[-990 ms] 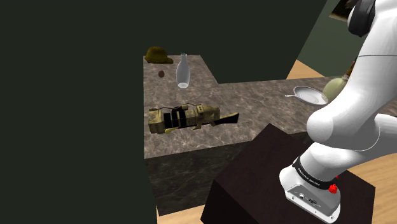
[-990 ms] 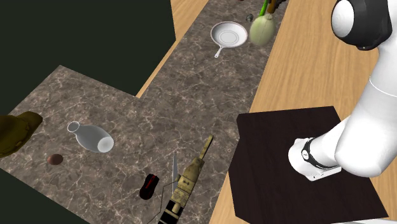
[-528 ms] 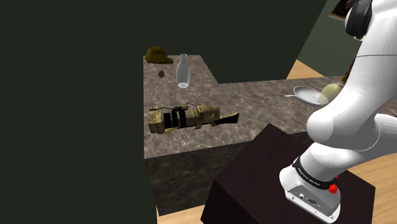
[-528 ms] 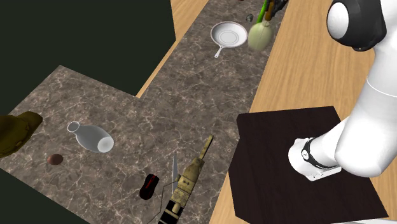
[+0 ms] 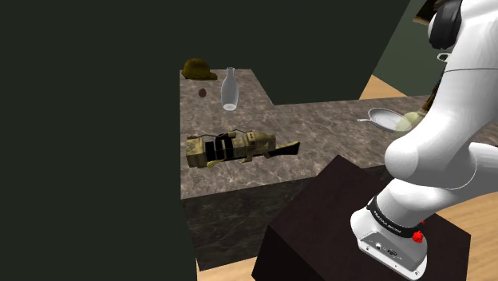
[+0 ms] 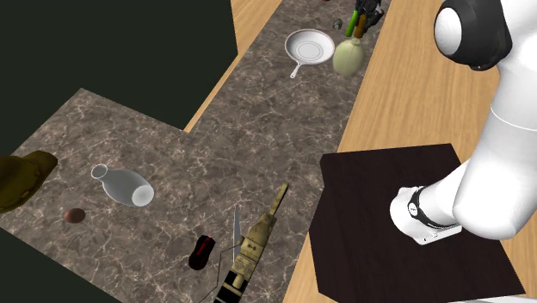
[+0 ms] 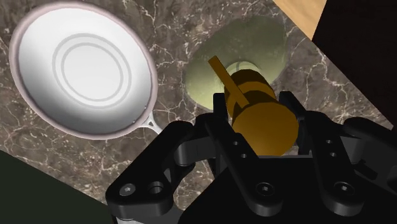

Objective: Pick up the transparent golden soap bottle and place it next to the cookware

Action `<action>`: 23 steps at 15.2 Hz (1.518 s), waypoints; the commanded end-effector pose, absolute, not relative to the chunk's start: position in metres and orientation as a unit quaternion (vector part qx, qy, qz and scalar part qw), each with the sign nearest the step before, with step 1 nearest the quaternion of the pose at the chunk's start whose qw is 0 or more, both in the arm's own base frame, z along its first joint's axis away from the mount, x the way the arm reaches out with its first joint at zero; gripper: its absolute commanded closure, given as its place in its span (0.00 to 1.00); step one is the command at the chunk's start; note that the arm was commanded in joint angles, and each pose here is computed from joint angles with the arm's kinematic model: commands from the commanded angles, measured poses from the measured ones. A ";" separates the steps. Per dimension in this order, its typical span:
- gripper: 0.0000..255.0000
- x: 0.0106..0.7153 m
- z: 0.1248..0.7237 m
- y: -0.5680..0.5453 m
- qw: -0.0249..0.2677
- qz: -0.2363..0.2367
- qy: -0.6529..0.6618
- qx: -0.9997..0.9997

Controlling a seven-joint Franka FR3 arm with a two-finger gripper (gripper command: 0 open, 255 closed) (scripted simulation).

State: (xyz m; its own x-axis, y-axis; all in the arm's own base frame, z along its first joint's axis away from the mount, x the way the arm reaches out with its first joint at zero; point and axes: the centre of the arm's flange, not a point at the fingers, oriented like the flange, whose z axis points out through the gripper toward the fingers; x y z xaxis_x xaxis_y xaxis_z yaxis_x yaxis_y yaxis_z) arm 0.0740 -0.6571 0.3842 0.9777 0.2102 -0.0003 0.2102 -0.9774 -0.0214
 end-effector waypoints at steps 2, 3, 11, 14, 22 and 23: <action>1.00 0.073 0.369 -0.657 0.010 0.001 -0.106 -0.994; 1.00 0.073 0.364 -0.657 0.010 0.001 -0.106 -0.994; 1.00 0.073 0.328 -0.657 0.010 0.001 -0.106 -0.994; 1.00 0.073 0.328 -0.657 0.010 0.001 -0.106 -0.994; 0.00 0.073 0.328 -0.657 0.010 0.001 -0.106 -0.994; 0.00 0.073 0.328 -0.657 0.010 0.001 -0.106 -0.994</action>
